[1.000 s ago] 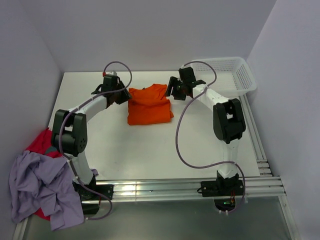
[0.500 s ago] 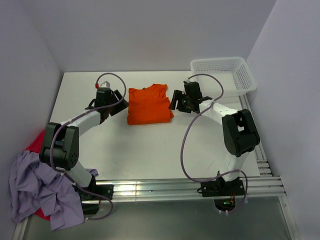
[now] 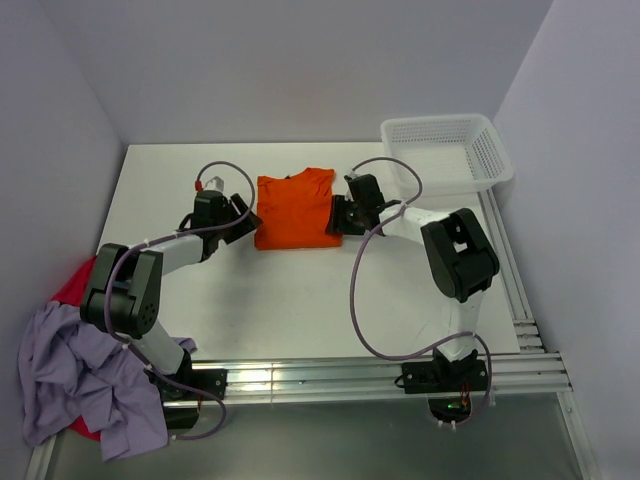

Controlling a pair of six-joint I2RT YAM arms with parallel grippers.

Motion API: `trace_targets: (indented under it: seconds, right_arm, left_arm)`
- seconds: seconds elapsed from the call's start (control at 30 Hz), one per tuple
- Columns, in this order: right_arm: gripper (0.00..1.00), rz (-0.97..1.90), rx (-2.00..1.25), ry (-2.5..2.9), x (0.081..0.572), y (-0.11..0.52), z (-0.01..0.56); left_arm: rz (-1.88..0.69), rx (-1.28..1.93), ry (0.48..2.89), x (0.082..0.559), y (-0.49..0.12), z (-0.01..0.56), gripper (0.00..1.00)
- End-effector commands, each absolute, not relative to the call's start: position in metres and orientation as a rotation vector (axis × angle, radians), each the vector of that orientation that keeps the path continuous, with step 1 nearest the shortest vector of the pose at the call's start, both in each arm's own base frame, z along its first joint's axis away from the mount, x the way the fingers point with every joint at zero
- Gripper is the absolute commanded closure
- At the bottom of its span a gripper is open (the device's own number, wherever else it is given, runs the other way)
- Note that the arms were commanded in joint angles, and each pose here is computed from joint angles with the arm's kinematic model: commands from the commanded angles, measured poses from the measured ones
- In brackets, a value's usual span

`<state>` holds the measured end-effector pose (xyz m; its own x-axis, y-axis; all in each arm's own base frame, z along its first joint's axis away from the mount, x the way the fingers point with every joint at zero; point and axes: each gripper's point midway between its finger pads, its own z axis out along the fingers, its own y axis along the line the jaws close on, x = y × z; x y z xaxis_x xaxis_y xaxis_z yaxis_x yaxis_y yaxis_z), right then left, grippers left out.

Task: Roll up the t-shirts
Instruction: Roll the tshirt

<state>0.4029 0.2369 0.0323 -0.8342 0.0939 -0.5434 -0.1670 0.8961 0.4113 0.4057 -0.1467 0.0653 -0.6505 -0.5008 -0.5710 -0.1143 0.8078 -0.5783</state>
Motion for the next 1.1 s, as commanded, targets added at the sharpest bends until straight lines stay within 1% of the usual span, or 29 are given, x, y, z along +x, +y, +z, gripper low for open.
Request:
trace_targets:
  seconds: [0.0,0.03,0.1,0.13,0.2,0.23,0.3,0.33,0.4,0.43,0.53,0.87,0.97,1.07]
  right_arm:
    - [0.46,0.628,-0.076,2.456,0.401,0.239,0.038]
    - [0.58,0.64,-0.067,2.469,0.394,0.239,0.034]
    - [0.71,0.665,-0.065,2.467,0.39,0.241,0.037]
    - [0.82,0.687,-0.06,2.471,0.389,0.243,0.038]
    - [0.84,0.704,-0.052,2.498,0.387,0.246,0.039]
    - [0.84,0.715,-0.052,2.518,0.385,0.248,0.037]
    - [0.74,0.74,-0.062,2.559,0.378,0.251,0.034]
    - [0.59,0.74,-0.05,2.567,0.375,0.25,0.033]
    - [0.42,0.743,-0.042,2.535,0.372,0.248,0.037]
    - [0.39,0.745,-0.032,2.523,0.371,0.247,0.038]
    - [0.37,0.746,-0.034,2.476,0.371,0.245,0.046]
    - [0.36,0.638,-0.031,2.381,0.367,0.23,0.058]
    - [0.42,0.637,-0.037,2.391,0.367,0.232,0.051]
    - [0.44,0.629,-0.042,2.382,0.372,0.236,0.049]
  left_arm:
    - [-0.697,-0.416,2.191,0.411,-0.154,0.07,0.36]
    - [-0.706,-0.415,2.189,0.411,-0.155,0.07,0.37]
    - [-0.715,-0.413,2.191,0.41,-0.157,0.068,0.38]
    - [-0.722,-0.413,2.189,0.41,-0.157,0.069,0.38]
    - [-0.721,-0.411,2.195,0.408,-0.159,0.067,0.39]
    - [-0.718,-0.412,2.198,0.407,-0.159,0.066,0.39]
    - [-0.72,-0.407,2.204,0.403,-0.16,0.064,0.39]
    - [-0.721,-0.407,2.206,0.401,-0.161,0.064,0.39]
    - [-0.722,-0.403,2.206,0.397,-0.161,0.062,0.39]
    - [-0.718,-0.404,2.207,0.396,-0.161,0.061,0.39]
    - [-0.713,-0.395,2.209,0.392,-0.162,0.059,0.4]
    - [-0.73,-0.342,2.171,0.385,-0.171,0.063,0.42]
    - [-0.722,-0.335,2.163,0.385,-0.174,0.06,0.44]
    - [-0.717,-0.34,2.166,0.386,-0.175,0.056,0.46]
